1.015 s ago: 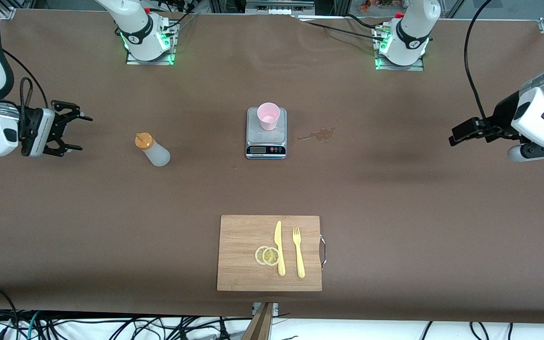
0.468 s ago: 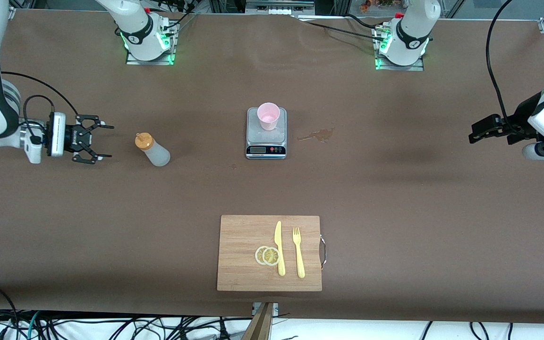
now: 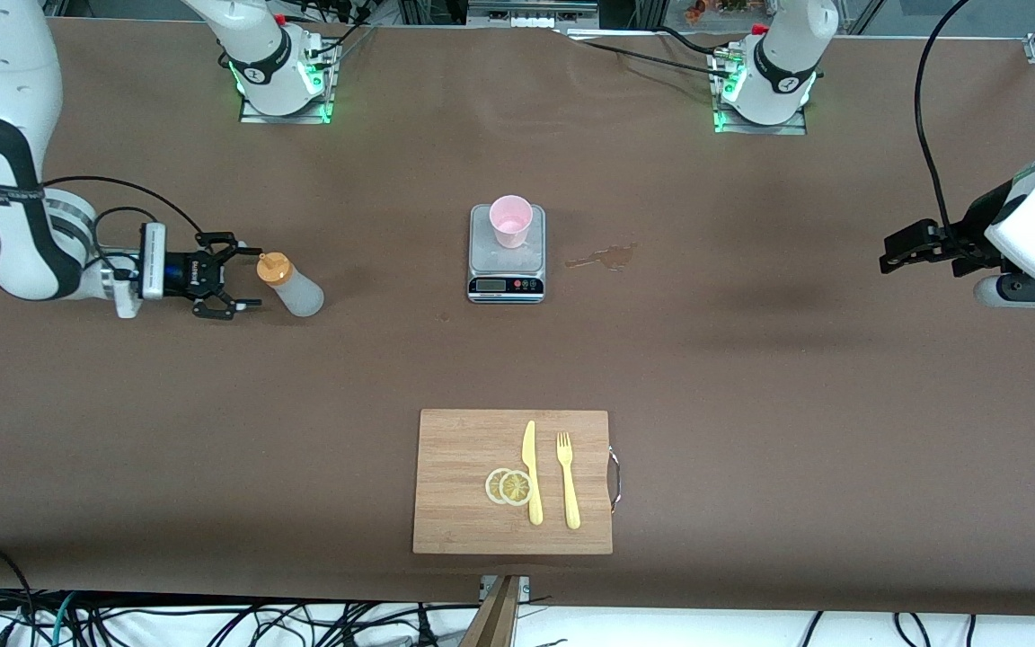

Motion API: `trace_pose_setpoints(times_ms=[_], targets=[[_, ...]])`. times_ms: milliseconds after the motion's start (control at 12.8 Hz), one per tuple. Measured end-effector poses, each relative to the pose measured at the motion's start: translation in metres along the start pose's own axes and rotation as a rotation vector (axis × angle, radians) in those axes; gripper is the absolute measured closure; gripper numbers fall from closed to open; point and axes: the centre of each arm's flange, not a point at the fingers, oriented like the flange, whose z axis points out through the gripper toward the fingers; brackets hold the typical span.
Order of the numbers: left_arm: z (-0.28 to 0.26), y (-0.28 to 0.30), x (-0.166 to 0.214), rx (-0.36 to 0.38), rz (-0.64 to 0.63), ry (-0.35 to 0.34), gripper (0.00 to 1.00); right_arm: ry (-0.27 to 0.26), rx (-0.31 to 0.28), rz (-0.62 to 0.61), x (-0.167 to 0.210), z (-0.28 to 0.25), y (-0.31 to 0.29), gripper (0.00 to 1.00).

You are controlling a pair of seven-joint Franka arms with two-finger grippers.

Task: Add sauce to pink cup with both arms
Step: 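Grasp the white squeeze bottle with the right gripper, then lift the bottle with the right gripper and move it over the cup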

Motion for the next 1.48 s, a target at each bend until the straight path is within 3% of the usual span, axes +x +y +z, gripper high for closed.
trace_pose_setpoints(times_ms=[312,390,625,703,1015,1171,1249,1327,1483], targets=[[0.001,0.001,0.001,0.0,0.002,-0.002,0.0,0.067,0.065,-0.062,-0.013,0.037,0.022,0.02],[0.0,0.001,0.001,0.0,0.002,0.0,0.0,0.075,0.079,-0.074,-0.01,0.042,0.028,0.09],[-0.001,0.001,0.001,0.0,0.002,0.003,0.0,0.089,0.098,-0.076,-0.01,0.049,0.032,0.49],[-0.001,0.001,0.001,0.0,0.002,0.003,0.0,0.093,0.102,-0.063,-0.01,0.05,0.032,0.56],[-0.001,0.001,0.002,0.0,0.002,0.003,0.0,0.088,0.155,0.04,0.012,0.068,0.041,0.64],[-0.001,0.001,0.002,0.0,0.002,0.003,0.0,0.037,0.191,0.074,0.047,0.089,0.055,0.67],[-0.001,0.001,0.002,0.0,0.002,0.003,0.0,-0.012,0.207,0.094,0.071,0.101,0.062,0.67],[-0.001,0.001,0.002,0.0,0.002,0.003,0.0,-0.092,0.228,0.121,0.099,0.114,0.068,0.67],[-0.001,0.001,0.002,0.0,0.002,0.003,0.0,-0.316,0.25,0.159,0.168,0.138,0.07,0.67]])
